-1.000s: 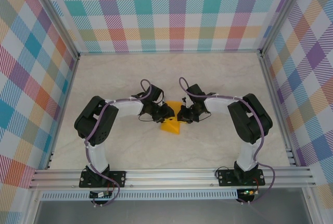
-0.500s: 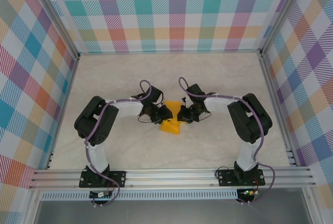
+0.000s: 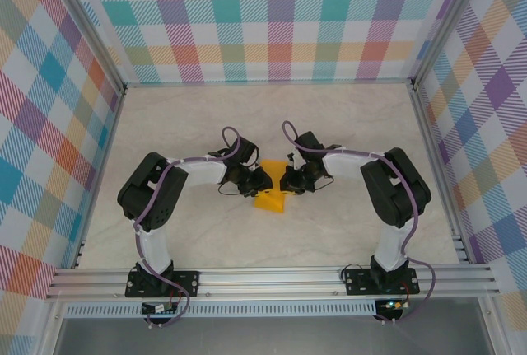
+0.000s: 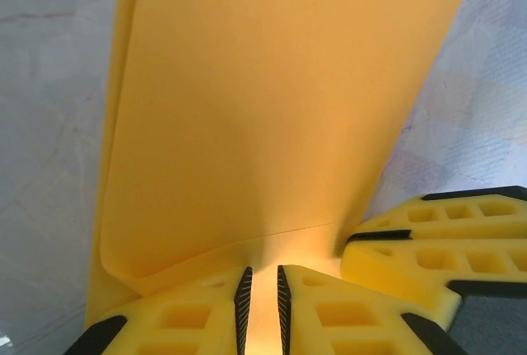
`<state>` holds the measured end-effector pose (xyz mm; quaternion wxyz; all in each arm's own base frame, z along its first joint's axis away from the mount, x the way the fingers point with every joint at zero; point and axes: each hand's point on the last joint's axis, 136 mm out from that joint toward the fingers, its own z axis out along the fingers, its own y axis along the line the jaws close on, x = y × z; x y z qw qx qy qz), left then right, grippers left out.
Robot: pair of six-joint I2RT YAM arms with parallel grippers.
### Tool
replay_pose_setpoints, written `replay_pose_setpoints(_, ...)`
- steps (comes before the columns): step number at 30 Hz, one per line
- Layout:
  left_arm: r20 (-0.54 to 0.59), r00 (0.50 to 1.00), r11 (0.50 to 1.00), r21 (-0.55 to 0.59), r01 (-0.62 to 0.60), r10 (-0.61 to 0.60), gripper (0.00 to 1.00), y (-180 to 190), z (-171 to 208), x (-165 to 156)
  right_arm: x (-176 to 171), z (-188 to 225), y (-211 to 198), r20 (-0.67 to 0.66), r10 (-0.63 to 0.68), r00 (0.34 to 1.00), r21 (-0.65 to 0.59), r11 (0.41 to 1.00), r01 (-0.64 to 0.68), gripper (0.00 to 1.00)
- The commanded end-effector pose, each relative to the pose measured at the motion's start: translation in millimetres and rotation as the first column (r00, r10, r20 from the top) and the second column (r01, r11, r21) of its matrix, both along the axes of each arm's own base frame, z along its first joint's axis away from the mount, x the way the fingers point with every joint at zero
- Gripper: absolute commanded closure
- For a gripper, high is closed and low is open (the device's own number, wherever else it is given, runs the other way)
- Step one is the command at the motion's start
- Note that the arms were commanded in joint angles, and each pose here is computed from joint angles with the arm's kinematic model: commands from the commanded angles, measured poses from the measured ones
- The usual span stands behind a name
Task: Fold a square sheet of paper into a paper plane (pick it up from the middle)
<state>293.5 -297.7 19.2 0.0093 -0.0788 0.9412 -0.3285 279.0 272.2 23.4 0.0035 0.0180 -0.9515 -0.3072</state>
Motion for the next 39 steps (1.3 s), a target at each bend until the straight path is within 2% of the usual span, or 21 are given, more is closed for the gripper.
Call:
replay_pose_setpoints(1, -0.116, 0.993, 0.988, 0.152, -0.01, 0.028, 0.8, 29, -41, -31, 5, 44, 13, 0.075, 0.018, 0.997, 0.07, 0.997, -0.023, 0.85)
replay_pose_setpoints(5, -0.121, 0.992, 0.987, 0.162, -0.01, 0.03, 0.8, 29, -43, -32, -11, 51, 12, 0.099, 0.038, 0.994, 0.041, 0.998, -0.042, 0.85)
replay_pose_setpoints(14, -0.132, 0.99, 0.983, 0.183, -0.022, 0.047, 0.81, 31, -46, -33, -54, 39, 21, 0.078, 0.107, 0.991, -0.045, 0.994, -0.104, 0.87)
replay_pose_setpoints(25, -0.137, 0.989, 0.981, 0.193, -0.034, 0.061, 0.81, 32, -48, -32, -56, 10, 27, 0.021, 0.109, 0.994, -0.135, 0.985, -0.105, 0.88)
replay_pose_setpoints(39, -0.161, 0.985, 0.976, 0.217, -0.032, 0.068, 0.81, 37, -51, -36, -60, -2, 13, -0.007, 0.107, 0.994, -0.212, 0.971, -0.106, 0.88)
